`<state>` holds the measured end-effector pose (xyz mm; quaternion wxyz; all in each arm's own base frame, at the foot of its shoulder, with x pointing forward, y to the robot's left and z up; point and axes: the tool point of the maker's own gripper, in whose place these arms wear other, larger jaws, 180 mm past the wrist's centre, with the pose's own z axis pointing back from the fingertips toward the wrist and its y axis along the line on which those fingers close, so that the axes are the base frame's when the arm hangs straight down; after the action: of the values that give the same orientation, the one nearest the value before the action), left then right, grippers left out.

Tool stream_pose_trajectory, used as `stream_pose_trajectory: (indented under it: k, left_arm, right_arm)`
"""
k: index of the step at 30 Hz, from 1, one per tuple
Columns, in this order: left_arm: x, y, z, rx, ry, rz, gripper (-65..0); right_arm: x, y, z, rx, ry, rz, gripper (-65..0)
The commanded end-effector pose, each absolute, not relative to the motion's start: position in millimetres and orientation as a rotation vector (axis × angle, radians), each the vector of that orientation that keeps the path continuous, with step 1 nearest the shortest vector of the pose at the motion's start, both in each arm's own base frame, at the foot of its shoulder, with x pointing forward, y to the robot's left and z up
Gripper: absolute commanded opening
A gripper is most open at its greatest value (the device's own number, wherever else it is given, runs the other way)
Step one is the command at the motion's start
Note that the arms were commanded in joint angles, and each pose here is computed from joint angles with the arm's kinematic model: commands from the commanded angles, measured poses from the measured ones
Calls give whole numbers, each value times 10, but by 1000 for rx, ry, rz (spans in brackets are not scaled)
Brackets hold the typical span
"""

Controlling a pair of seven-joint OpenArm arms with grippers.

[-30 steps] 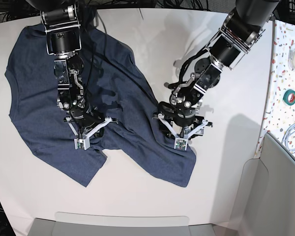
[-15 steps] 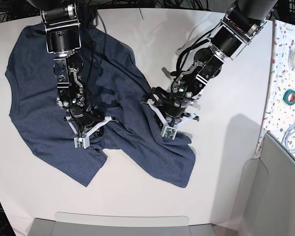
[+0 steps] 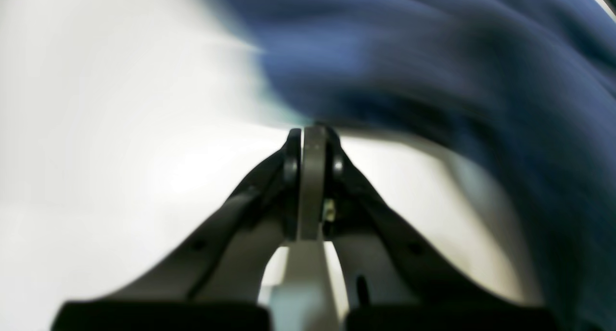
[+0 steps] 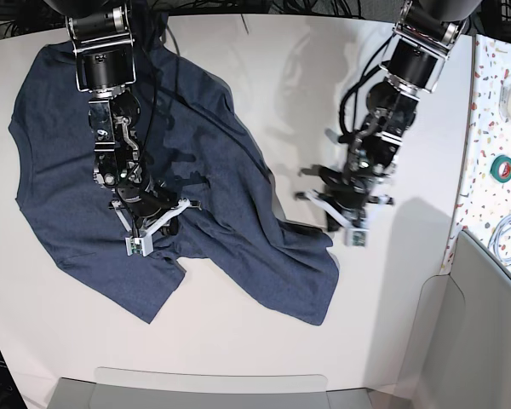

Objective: Layout the t-shirt on the table in an organized manner, then fold the t-shirt properly
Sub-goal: 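Release the fabric and lift the left gripper off the shirt, then lower the left gripper onto the shirt's side edge and pinch it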

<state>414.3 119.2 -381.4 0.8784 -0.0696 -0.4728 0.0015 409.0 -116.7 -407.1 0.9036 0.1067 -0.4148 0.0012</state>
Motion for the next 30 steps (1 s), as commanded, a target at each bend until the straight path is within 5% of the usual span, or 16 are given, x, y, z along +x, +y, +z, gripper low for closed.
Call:
stream_pose_trajectory:
  k: [1,3,8,12,22,30]
  left_arm:
    - [4309,1251,-3568,-149,-1060,24,-650]
    - [4334,1417,-3566,-131,-1056,69,-621]
    - [4249,1561,-3778,-120,-936,120,-407]
    - [4229,1436,-3731,-159,-926,71,-308]
    - [4175,1006,-3634,-342,-943,-138,-299]
    - [4356,1116,-3696,-338,-966,-133,-298]
  right_arm:
    - [3846,-1274,-4353,164,-705,8,-650]
    - [3844,-1250,-4354,168,-705,11,-650]
    - [3844,-1242,-4354,169,-705,10,-650]
    - [3844,-1250,-4354,168,-705,11,-650]
    - [3790,-1172,-4380,201,-698,66,-650]
    - [3765,-1087,-4381,229,-697,108,-650]
